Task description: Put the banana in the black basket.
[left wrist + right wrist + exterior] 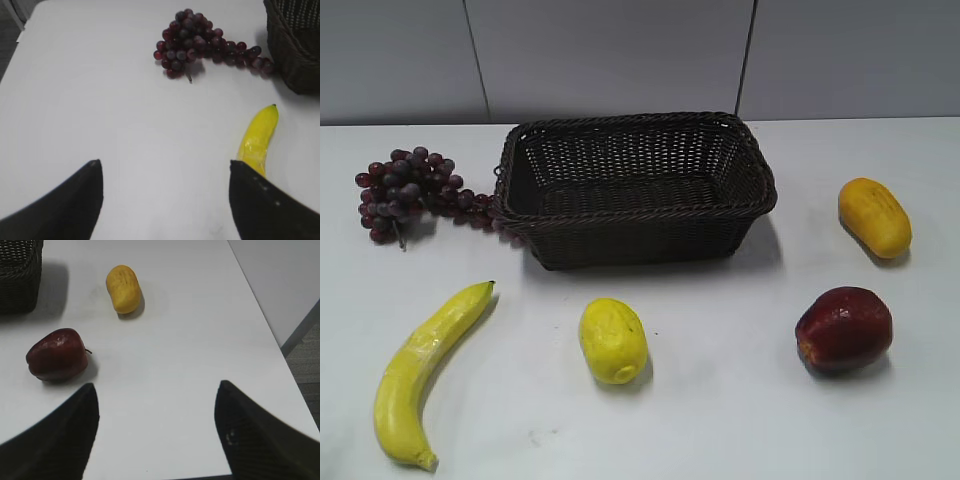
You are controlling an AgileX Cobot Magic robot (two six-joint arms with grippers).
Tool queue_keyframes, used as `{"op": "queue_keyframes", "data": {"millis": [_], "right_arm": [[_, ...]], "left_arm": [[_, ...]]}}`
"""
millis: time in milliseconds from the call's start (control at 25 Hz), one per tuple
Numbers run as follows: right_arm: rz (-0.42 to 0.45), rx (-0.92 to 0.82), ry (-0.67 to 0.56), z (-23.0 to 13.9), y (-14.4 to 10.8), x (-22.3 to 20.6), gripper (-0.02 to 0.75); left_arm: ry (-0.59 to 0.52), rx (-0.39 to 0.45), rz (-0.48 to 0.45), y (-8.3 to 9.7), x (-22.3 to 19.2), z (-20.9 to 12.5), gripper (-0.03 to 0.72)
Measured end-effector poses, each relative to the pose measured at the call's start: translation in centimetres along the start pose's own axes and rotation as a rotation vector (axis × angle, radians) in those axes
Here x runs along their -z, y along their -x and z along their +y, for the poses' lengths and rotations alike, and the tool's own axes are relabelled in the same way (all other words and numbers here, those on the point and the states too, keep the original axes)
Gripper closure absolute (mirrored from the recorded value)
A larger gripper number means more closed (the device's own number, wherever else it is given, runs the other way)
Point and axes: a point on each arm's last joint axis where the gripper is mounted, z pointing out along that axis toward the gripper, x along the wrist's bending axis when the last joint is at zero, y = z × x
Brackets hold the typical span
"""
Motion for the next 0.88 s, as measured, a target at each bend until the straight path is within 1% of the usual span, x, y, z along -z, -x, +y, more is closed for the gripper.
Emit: {"op": "queue_keyframes", "data": {"millis": [160, 240, 360, 480, 560, 640, 720, 880], "right_arm": [[0.0, 0.0, 0.0, 0.0, 0.0, 0.0, 0.187], [0.0, 0.0, 0.0, 0.0, 0.0, 0.0, 0.187], [0.0, 0.0, 0.0, 0.0, 0.0, 0.0, 0.187], [0.0, 0.0, 0.0, 0.0, 0.0, 0.0, 0.187], [0.0, 0.0, 0.0, 0.0, 0.0, 0.0, 0.187], [0.0, 0.0, 0.0, 0.0, 0.0, 0.0, 0.187], [0.0, 0.0, 0.0, 0.0, 0.0, 0.0, 0.187], [0.0, 0.0, 0.0, 0.0, 0.0, 0.0, 0.187]], "left_arm": [[-0.135, -0.035, -0.051, 0.0, -2.9, 0.6, 0.109], [-0.231, -0.046, -0.078, 0.2, -4.9, 0.6, 0.109], [-0.366, -0.097, -0.122, 0.7, -7.7, 0.3, 0.109], [-0.473, -0.163, -0.172, 1.8, -10.4, 0.0, 0.109], [-0.52, -0.211, -0.206, 2.9, -12.4, -0.1, 0.113], [-0.564, -0.24, -0.227, 4.1, -14.2, -0.4, 0.122], [-0.62, -0.248, -0.232, 5.0, -16.1, -0.8, 0.13], [-0.722, -0.229, -0.213, 5.6, -19.6, -1.8, 0.132]]}}
